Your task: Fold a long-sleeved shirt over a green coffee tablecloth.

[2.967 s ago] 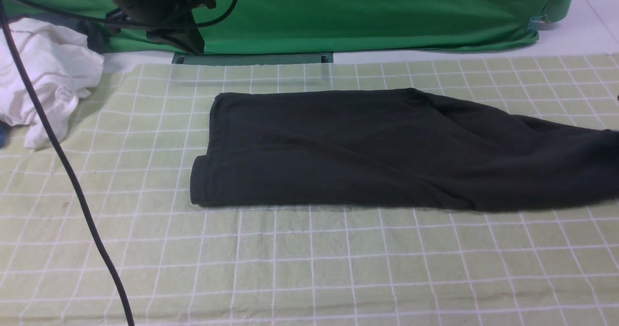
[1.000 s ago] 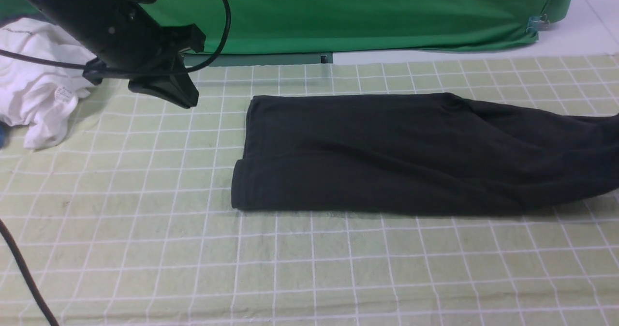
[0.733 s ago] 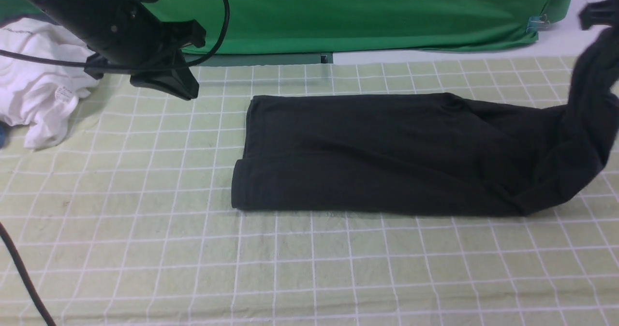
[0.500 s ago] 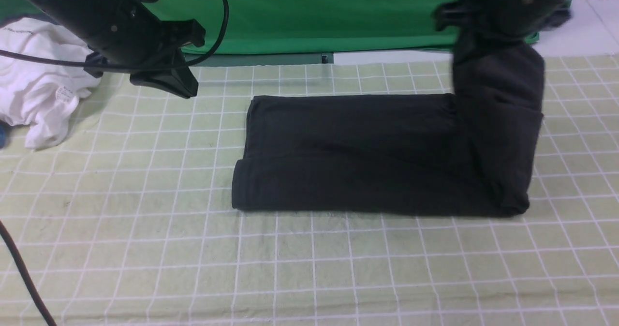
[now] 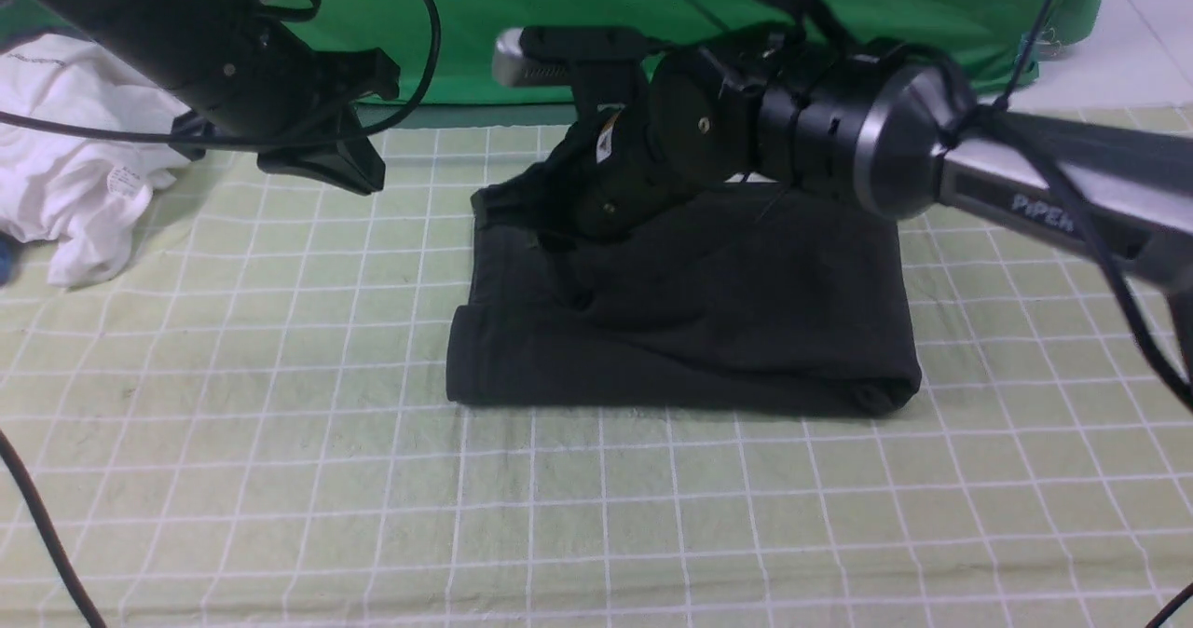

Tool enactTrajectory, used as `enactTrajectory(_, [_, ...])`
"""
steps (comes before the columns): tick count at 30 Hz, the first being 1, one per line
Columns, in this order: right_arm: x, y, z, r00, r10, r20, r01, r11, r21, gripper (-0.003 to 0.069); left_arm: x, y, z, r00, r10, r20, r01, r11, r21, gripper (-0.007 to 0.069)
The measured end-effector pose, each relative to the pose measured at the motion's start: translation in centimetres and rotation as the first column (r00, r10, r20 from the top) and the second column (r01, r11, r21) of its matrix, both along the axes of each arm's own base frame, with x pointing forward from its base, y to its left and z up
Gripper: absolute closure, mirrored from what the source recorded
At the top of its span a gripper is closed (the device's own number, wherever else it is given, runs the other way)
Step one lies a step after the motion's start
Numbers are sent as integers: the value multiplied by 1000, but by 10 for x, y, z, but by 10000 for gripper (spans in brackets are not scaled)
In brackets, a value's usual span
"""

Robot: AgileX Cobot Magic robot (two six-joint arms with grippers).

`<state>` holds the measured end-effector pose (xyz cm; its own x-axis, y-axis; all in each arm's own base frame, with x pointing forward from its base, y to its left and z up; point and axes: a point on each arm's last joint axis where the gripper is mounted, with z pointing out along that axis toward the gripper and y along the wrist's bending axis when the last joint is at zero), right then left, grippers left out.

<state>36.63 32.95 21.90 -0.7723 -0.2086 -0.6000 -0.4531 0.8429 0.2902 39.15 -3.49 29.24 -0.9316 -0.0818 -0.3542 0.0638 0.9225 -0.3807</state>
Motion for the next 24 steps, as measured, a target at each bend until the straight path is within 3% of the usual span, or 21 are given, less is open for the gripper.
enactTrajectory(3, [-1,1,-5,1000,4,-18,-4,1000,-13,263,0,0,0,1000,3,3,-3,1000,-1,611])
enactTrajectory(4, [-1,1,-5,1000,5,-20,-5,1000,-15,252,0,0,0,1000,3,3,-3,1000,0,611])
enactTrajectory(7, [-6,-13,8,997,41,-58,-46,996,-80,110,0,0,0,1000,4,1,-4,1000,-1,611])
enactTrajectory(9, [-8,-31,24,995,65,-81,-75,989,-127,78,0,0,0,1000,2,-3,-2,1000,-2,611])
enactTrajectory(13, [-12,-83,63,984,60,-170,-100,966,-237,86,-9,-1,6,999,-25,-41,24,1000,-6,611])
enactTrajectory(18, [-17,-154,96,975,-30,-221,-51,935,-352,94,-27,-9,-7,986,-74,-152,73,997,-13,611])
enactTrajectory(24, [-36,-195,70,936,-120,-329,-32,906,-422,98,-47,-38,-55,963,-108,-245,110,994,-5,608])
